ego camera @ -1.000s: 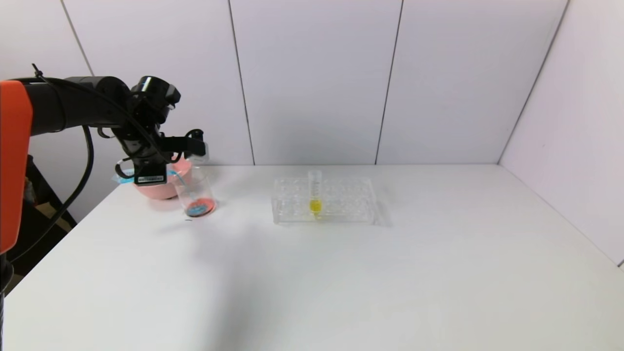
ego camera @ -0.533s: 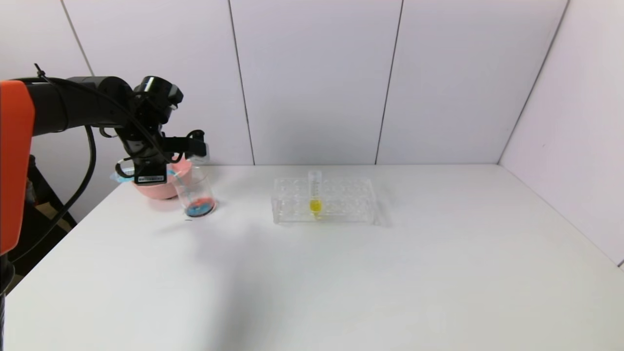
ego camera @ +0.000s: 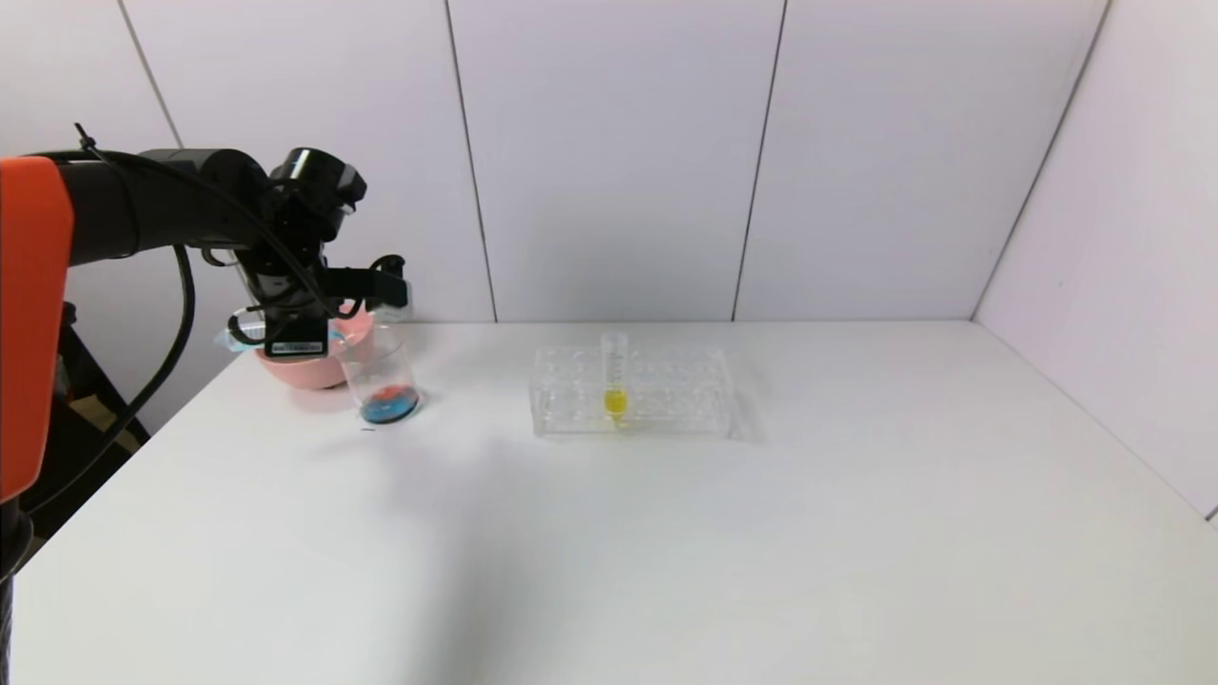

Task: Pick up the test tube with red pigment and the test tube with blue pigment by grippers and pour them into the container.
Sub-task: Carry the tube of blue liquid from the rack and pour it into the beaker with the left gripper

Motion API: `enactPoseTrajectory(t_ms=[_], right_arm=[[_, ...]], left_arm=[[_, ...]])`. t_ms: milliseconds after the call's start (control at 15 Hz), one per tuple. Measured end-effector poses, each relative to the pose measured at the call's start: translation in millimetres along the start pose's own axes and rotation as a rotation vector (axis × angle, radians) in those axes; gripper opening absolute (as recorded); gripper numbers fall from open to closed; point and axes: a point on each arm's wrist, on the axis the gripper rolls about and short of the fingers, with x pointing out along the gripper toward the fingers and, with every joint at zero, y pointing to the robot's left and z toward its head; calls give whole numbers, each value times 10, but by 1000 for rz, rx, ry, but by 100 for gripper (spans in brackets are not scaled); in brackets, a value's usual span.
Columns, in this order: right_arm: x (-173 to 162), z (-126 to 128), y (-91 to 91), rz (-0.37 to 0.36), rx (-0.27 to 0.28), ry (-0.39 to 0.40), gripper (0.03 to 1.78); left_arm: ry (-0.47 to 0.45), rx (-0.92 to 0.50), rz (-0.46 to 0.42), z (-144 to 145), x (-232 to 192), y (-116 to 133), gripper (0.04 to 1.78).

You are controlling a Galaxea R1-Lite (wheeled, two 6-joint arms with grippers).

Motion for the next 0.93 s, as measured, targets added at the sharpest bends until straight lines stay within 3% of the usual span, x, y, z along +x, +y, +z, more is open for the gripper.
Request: enactPoseTrajectory(t_ms=[933], right_arm=[[0, 0, 0, 1, 0, 0, 177]], left_arm=[[55, 34, 26, 49, -39, -14, 45]])
